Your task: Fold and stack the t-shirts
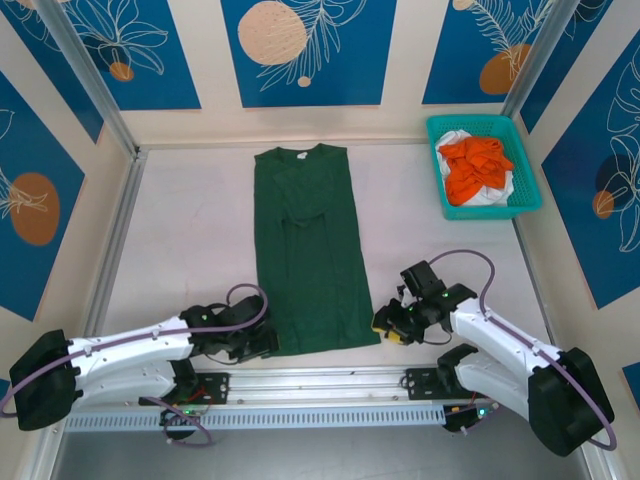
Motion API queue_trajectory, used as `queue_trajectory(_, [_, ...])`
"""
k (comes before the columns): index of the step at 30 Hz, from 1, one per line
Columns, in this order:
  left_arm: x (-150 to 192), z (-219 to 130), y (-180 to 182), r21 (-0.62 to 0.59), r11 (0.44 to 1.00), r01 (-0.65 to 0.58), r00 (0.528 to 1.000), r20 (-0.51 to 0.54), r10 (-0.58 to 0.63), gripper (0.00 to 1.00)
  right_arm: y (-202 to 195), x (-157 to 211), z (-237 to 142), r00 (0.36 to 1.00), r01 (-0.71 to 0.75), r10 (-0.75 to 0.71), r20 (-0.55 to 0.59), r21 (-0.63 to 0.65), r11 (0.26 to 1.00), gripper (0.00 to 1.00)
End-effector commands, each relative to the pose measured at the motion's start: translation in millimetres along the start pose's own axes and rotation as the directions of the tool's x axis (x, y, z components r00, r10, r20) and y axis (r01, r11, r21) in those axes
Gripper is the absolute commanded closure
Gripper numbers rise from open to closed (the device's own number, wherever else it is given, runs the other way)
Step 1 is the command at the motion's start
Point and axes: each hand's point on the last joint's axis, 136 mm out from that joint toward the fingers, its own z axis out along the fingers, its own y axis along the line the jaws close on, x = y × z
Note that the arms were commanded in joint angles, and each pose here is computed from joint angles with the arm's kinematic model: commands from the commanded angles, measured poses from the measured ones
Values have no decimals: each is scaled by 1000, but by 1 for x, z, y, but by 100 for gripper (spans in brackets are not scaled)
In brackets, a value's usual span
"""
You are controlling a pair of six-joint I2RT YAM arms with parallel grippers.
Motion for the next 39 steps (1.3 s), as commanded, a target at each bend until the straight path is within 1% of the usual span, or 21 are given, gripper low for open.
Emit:
queue_trajectory(1, [5, 7, -4, 31, 999, 17, 1000, -25, -16, 60, 3, 3, 5, 999, 12, -13, -32, -23, 1000, 62])
queue_trajectory(4, [5, 9, -3, 25, 1000, 16, 1000, -27, -15, 61, -1, 3, 6, 999, 9, -9, -46, 1, 1000, 63])
queue_trajectory(7, [4, 12, -4, 28, 999, 18, 1000, -24, -18, 66, -6, 4, 9, 998, -3, 5, -60, 26, 1000, 64])
queue_trajectory(11, [4, 14, -3, 17, 1000, 17, 999, -34, -17, 78, -2, 5, 11, 997, -3, 4, -74, 15, 1000, 68])
queue_trajectory(13, [5, 12, 0, -6, 1000, 7, 999, -35, -7, 85, 2, 4, 11, 997, 5, -4, -74, 7, 1000, 71])
queue_trajectory(17, [5, 5, 8, -55, 998, -17, 999, -36, 15, 100, 7, 4, 14, 996, 26, -25, -86, 8, 1000, 76])
queue_trajectory(19, [6, 1, 9, -72, 997, -22, 999, -41, 19, 100, 8, 5, 15, 994, 30, -29, -101, 15, 999, 79])
queue_trajectory(23, [10, -10, 14, -136, 989, -49, 997, -72, 39, 100, 3, 13, 17, 990, 34, -25, -135, 65, 997, 93])
queue_trajectory(27, [13, -22, 14, -175, 981, -84, 992, -105, 67, 100, 0, 35, 15, 983, 22, -4, -182, 96, 995, 100])
queue_trajectory(30, [16, -27, 10, -160, 982, -95, 989, -123, 76, 100, -6, 54, 15, 982, 13, 8, -189, 110, 994, 100])
queue_trajectory(33, [18, -31, 9, -146, 984, -101, 988, -131, 82, 100, -16, 62, 9, 986, -28, 50, -156, 143, 989, 100])
queue_trajectory(36, [17, -37, 5, -120, 989, -89, 990, -122, 74, 100, -11, 62, 2, 990, -66, 78, -121, 106, 992, 100])
queue_trajectory(39, [9, -46, -7, -45, 998, -45, 994, -99, 40, 100, 3, 56, -9, 993, -81, 86, -78, 66, 995, 100])
